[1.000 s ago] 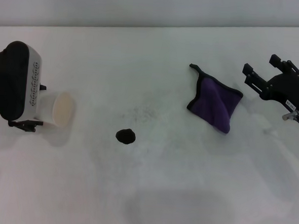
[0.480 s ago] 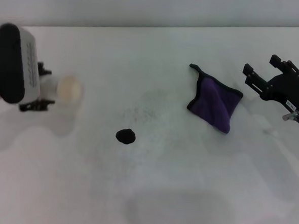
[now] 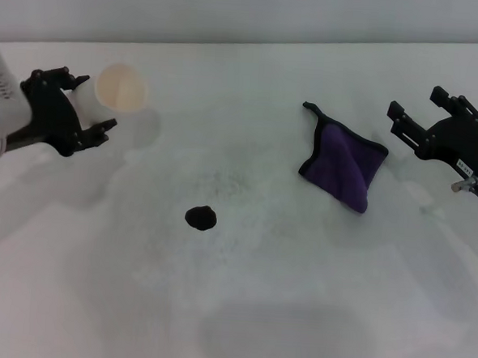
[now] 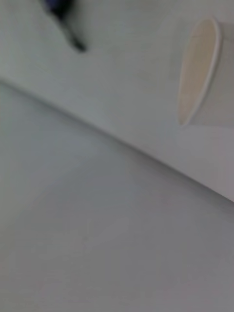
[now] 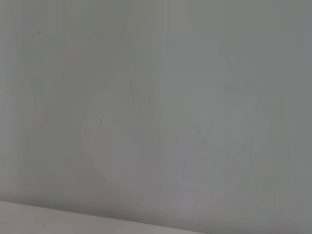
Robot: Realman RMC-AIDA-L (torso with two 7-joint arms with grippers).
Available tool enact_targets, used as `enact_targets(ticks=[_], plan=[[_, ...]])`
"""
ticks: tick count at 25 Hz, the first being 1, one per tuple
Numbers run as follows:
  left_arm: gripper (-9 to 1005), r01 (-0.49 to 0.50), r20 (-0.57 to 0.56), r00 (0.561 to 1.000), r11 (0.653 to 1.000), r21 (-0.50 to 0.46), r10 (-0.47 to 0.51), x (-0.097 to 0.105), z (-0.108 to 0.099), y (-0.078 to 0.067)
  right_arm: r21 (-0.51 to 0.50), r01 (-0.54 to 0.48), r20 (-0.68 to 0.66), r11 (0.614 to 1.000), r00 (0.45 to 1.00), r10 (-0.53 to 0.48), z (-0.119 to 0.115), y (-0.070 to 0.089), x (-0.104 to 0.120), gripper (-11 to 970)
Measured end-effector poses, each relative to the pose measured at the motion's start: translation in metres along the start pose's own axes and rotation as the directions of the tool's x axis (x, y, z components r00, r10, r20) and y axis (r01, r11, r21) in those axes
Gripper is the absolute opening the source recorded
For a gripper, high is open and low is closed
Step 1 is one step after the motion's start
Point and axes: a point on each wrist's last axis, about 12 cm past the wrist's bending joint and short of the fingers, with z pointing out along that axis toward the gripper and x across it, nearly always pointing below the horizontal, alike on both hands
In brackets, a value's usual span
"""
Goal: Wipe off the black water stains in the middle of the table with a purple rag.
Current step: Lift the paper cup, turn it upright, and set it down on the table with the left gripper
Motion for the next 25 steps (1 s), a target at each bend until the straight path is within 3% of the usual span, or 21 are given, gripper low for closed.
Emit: enact_targets(ticks=[4, 8, 12, 17, 25], plan=[[670, 0.156, 0.141, 0.979, 0.987, -0.048, -0.148, 0.013, -0.005, -0.013, -0.002, 0.000, -0.001, 1.000, 1.000, 0.000, 0.000, 0.000, 0.000, 817], [670, 0.312, 0.264, 0.923, 0.945, -0.093, -0.279, 0.033, -0.011, -0.028, -0.002, -0.001, 0.000, 1.000, 1.000, 0.001, 0.000, 0.000, 0.000, 817], [671, 0.468, 0.381, 0.834, 0.878, -0.104, -0.400, 0.051, -0.017, -0.045, -0.007, -0.004, 0.006, 1.000, 1.000, 0.004, 0.000, 0.001, -0.001, 817], [671, 0.637, 0.477, 0.709, 0.762, -0.118, -0.519, 0.071, -0.024, -0.063, -0.009, -0.004, 0.010, 1.000, 1.000, 0.004, 0.000, 0.002, -0.001, 817], [672, 0.741, 0.489, 0.628, 0.657, -0.138, -0.606, 0.085, -0.025, -0.075, -0.018, -0.002, 0.008, 1.000, 1.000, 0.002, 0.001, 0.003, -0.001, 817]])
